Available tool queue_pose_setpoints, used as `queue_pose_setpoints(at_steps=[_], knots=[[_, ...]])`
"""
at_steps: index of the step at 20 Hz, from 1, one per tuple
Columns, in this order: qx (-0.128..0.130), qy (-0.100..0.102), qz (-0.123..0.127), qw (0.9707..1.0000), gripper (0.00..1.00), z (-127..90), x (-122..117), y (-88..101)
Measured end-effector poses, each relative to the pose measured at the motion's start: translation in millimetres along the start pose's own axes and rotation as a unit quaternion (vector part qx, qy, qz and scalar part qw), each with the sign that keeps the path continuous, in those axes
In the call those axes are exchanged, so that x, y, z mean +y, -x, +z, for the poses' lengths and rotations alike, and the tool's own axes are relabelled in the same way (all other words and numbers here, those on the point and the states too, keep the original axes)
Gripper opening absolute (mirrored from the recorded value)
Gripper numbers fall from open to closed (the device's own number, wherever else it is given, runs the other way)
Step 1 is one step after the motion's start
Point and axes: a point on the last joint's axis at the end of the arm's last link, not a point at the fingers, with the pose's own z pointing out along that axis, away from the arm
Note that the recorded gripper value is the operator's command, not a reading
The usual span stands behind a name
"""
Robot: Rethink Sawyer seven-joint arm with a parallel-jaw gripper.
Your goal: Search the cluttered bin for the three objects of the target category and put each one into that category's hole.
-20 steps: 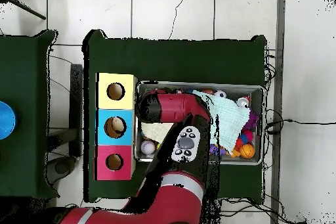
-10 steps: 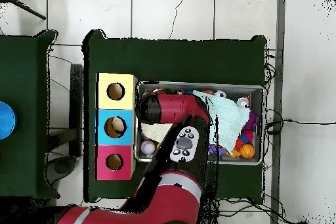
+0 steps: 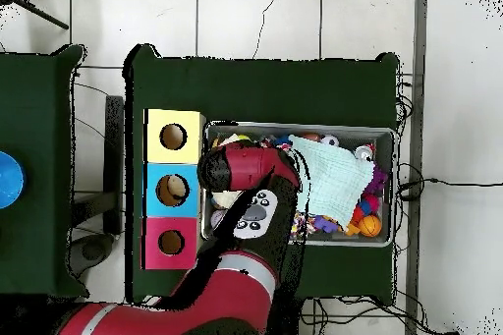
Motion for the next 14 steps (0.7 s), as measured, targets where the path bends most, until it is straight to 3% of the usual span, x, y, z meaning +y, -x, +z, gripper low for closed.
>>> queue_pose_setpoints(at_steps=[10, 14], knots=[[0.001, -0.009, 0.012, 0.9999, 1.0, 1.3, -0.2, 1.5], [0.0, 0.013, 0.038, 0.9992, 1.0, 3.0, -3.3, 6.3]])
